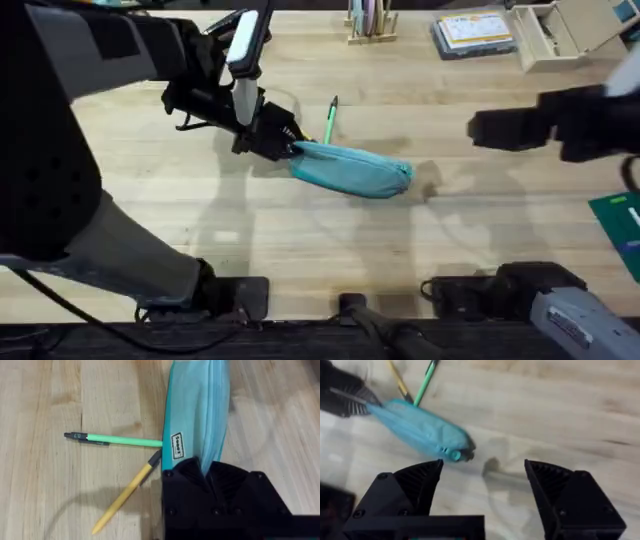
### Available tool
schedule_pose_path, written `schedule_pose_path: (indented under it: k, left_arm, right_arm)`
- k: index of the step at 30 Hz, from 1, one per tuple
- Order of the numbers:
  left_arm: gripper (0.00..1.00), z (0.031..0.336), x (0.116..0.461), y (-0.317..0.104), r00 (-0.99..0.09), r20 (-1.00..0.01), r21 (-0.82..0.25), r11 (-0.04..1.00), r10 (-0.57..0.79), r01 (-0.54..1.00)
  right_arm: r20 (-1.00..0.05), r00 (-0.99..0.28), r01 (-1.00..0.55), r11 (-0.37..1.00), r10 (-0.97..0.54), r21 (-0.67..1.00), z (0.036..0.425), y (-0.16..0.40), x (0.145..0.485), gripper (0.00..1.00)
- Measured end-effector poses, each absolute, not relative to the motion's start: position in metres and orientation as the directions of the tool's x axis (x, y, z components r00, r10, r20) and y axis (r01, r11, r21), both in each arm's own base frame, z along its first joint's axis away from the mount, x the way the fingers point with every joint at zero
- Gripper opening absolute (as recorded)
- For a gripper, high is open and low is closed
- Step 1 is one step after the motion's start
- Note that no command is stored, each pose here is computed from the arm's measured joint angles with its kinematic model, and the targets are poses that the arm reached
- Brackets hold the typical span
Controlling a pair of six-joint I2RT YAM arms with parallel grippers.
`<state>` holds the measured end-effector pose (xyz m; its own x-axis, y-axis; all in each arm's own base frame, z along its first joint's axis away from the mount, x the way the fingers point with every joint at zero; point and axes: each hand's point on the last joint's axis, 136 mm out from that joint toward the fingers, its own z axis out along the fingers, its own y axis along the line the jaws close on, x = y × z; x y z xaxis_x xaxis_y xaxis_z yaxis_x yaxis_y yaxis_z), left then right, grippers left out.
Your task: Unzip the bag, pick up the pens from the table one at a time and place them inside, then zip the bag closed.
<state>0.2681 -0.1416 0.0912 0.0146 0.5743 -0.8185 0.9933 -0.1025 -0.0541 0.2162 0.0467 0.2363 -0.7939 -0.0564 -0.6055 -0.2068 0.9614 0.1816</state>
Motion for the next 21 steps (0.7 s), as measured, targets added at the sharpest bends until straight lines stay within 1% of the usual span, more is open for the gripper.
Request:
schedule_pose_path:
  k: [5, 11, 18, 21]
  left_arm:
    - [0.043, 0.091, 0.268, -0.142, 0.015, -0.819, -0.054, -0.102, 0.574, 0.993]
    - [0.043, 0.091, 0.268, -0.142, 0.014, -0.819, -0.054, -0.102, 0.574, 0.993]
    - [0.043, 0.091, 0.268, -0.142, 0.014, -0.819, -0.055, -0.102, 0.574, 0.993]
    - [0.042, 0.091, 0.268, -0.142, 0.015, -0.819, -0.054, -0.102, 0.574, 0.993]
  right_arm:
    - [-0.472, -0.879, -0.227, 0.931, -0.069, 0.287, 0.21, 0.062, 0.219, 0.998]
    - [-0.272, -0.96, -0.179, 0.902, -0.072, 0.393, 0.179, 0.074, 0.215, 0.998]
    - [-0.14, -0.988, -0.126, 0.895, -0.072, 0.427, 0.155, 0.076, 0.218, 0.998]
    - [-0.113, -0.991, -0.114, 0.894, -0.072, 0.434, 0.151, 0.077, 0.218, 0.998]
